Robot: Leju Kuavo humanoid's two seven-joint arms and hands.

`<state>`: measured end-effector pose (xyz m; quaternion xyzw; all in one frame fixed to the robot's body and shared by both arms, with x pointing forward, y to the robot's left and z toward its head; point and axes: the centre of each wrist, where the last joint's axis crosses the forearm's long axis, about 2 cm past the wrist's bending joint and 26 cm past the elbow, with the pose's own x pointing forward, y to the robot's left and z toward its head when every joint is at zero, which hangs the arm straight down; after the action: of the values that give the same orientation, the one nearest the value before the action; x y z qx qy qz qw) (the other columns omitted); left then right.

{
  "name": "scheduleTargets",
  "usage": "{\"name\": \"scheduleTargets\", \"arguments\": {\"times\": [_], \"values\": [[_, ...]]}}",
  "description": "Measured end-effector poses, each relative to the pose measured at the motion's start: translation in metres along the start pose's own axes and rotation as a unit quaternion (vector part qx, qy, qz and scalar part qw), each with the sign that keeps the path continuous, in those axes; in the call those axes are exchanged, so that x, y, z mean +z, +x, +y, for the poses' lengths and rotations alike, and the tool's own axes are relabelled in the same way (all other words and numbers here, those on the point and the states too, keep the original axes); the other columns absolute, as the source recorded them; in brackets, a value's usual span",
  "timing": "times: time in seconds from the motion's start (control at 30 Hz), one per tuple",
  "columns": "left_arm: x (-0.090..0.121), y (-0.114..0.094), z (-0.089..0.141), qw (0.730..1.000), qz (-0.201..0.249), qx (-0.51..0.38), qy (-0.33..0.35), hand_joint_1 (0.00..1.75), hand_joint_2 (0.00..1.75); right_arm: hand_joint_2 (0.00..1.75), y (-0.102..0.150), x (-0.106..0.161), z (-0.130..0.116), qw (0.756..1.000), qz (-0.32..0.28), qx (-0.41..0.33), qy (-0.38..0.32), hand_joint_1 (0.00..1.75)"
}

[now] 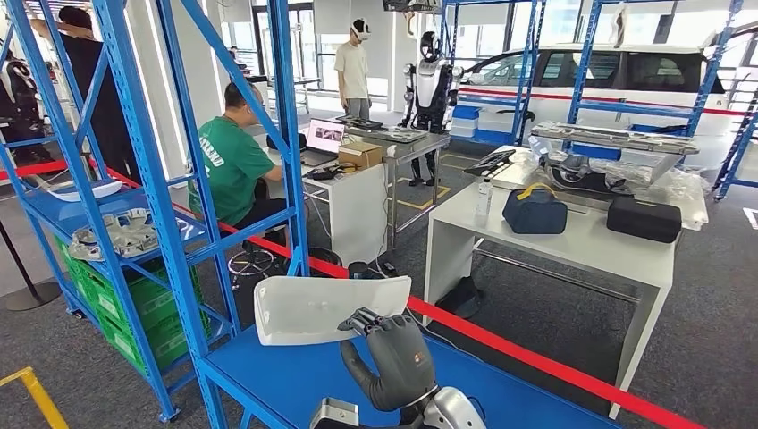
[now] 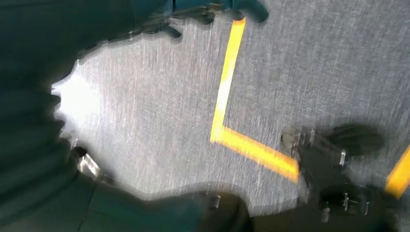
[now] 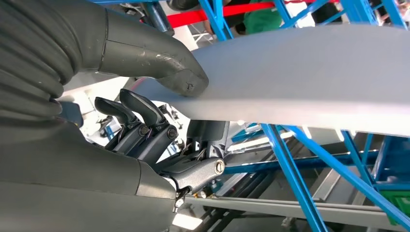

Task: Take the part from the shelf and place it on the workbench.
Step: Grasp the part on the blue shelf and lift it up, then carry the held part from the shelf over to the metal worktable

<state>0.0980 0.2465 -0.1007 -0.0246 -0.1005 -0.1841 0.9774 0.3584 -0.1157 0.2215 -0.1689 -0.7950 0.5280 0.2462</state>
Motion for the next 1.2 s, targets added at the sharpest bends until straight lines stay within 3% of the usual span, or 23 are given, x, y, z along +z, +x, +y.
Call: {"name": "scheduleTargets", "arguments": {"times": [1.2], "values": [[0.0000,-0.0015,-0.0003,1.000,0.001,0.009,-0.001,0.00,1.75,1.75,0.0039,-0.0022,0.0018,1.000,-0.005,-0.001,0.010,1.75]]}}
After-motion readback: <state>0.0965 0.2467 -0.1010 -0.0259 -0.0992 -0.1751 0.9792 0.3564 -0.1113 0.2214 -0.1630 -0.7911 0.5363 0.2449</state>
